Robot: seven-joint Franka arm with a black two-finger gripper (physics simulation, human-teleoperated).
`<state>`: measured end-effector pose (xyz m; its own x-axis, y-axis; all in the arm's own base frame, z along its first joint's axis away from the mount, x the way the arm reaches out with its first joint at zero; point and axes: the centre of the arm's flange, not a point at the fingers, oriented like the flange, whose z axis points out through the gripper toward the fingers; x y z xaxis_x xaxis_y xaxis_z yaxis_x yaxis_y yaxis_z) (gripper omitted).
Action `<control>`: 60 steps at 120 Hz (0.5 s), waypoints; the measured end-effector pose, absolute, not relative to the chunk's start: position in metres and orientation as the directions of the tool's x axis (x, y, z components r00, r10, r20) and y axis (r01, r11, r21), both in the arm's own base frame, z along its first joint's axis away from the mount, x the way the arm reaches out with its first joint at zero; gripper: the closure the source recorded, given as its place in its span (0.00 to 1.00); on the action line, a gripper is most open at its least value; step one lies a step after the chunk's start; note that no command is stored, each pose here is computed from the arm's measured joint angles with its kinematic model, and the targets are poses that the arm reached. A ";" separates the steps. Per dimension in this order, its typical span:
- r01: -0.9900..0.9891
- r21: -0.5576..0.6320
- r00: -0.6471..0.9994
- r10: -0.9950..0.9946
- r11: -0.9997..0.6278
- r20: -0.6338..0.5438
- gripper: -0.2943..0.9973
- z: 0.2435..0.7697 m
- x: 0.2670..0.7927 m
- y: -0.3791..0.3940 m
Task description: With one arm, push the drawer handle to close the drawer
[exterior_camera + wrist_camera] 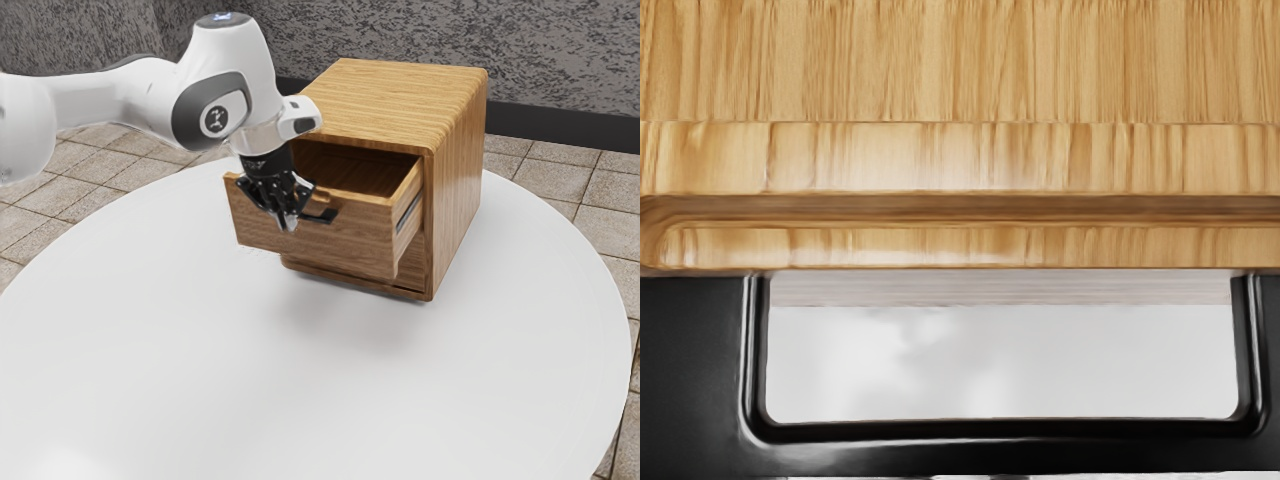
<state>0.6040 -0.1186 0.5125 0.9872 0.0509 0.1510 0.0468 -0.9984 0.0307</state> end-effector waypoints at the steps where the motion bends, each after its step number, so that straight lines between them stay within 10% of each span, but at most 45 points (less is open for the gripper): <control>1: 0.047 0.030 0.987 0.051 -0.998 0.153 0.77 0.513 0.606 -0.118; 60: 0.030 0.017 0.973 0.033 -0.999 0.230 0.77 0.510 0.679 -0.106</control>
